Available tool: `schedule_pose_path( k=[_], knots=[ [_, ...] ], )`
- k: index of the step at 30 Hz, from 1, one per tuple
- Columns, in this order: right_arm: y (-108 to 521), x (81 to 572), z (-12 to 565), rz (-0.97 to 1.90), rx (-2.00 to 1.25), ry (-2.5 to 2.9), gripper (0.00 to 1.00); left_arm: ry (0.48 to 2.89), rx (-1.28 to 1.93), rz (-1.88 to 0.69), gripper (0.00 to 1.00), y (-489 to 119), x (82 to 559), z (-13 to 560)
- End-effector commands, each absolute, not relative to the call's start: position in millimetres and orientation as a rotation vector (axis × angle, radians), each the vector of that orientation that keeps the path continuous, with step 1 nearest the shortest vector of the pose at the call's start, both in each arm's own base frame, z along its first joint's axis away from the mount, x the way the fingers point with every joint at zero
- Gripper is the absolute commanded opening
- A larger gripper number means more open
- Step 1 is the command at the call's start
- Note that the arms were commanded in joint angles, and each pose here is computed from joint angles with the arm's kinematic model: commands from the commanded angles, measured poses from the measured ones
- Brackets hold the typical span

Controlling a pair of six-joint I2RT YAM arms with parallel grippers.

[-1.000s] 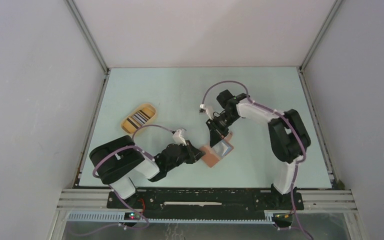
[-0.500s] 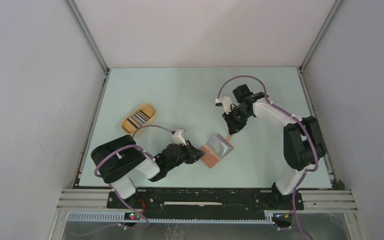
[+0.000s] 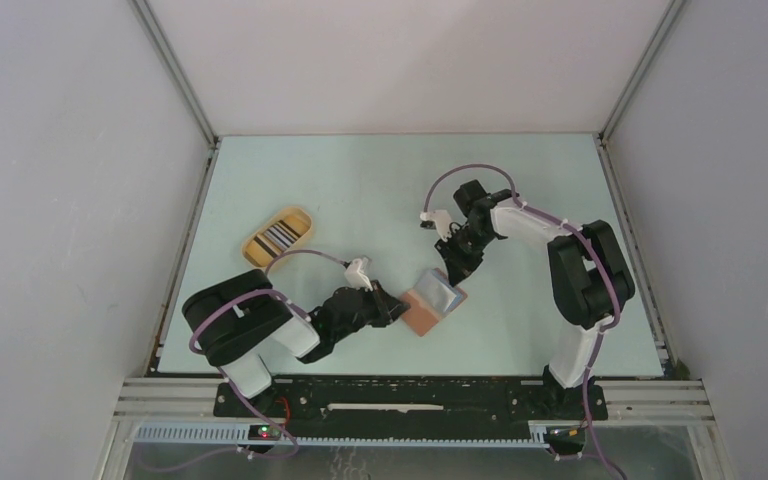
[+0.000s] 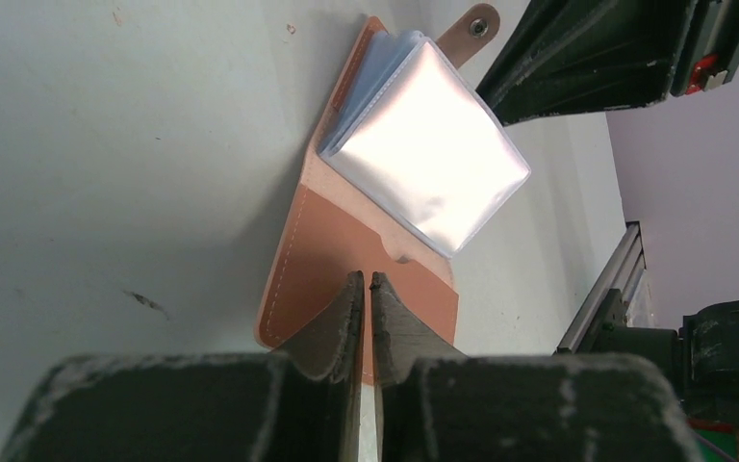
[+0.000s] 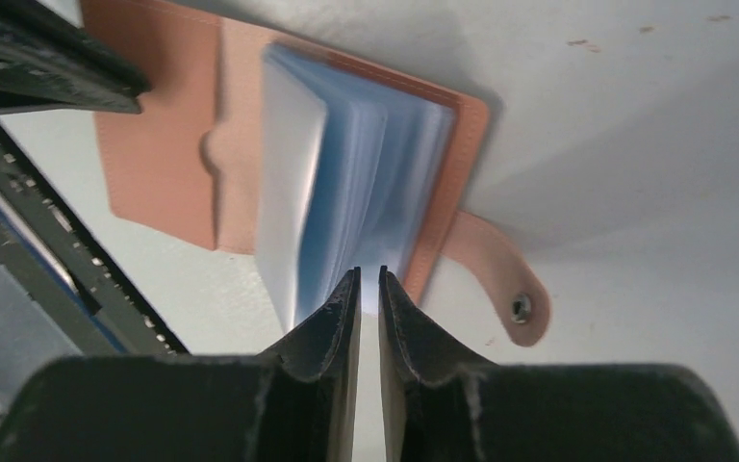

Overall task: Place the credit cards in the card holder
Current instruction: Open the card holder at the center of the board.

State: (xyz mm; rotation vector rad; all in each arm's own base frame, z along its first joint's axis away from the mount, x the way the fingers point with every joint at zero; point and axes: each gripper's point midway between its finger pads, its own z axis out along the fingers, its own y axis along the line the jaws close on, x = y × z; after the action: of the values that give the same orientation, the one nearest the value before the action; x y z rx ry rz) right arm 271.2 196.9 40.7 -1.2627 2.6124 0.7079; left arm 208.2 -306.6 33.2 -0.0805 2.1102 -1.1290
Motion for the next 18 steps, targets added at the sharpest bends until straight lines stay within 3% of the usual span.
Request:
schedule_pose_path(
  k=[1, 11, 18],
  knots=[
    [216, 260, 64, 0.895, -1.314, 2.512, 0.20, 2.043, -0.095, -1.174, 0.10, -316, 220, 51],
    [235, 240, 70, 1.122, -1.342, 2.483, 0.20, 2.010, -0.096, -1.228, 0.16, -315, 217, 59],
    [251, 226, 56, 1.161, -1.388, 2.524, 0.20, 1.955, -0.129, -1.293, 0.32, -307, 214, 72]
  ],
)
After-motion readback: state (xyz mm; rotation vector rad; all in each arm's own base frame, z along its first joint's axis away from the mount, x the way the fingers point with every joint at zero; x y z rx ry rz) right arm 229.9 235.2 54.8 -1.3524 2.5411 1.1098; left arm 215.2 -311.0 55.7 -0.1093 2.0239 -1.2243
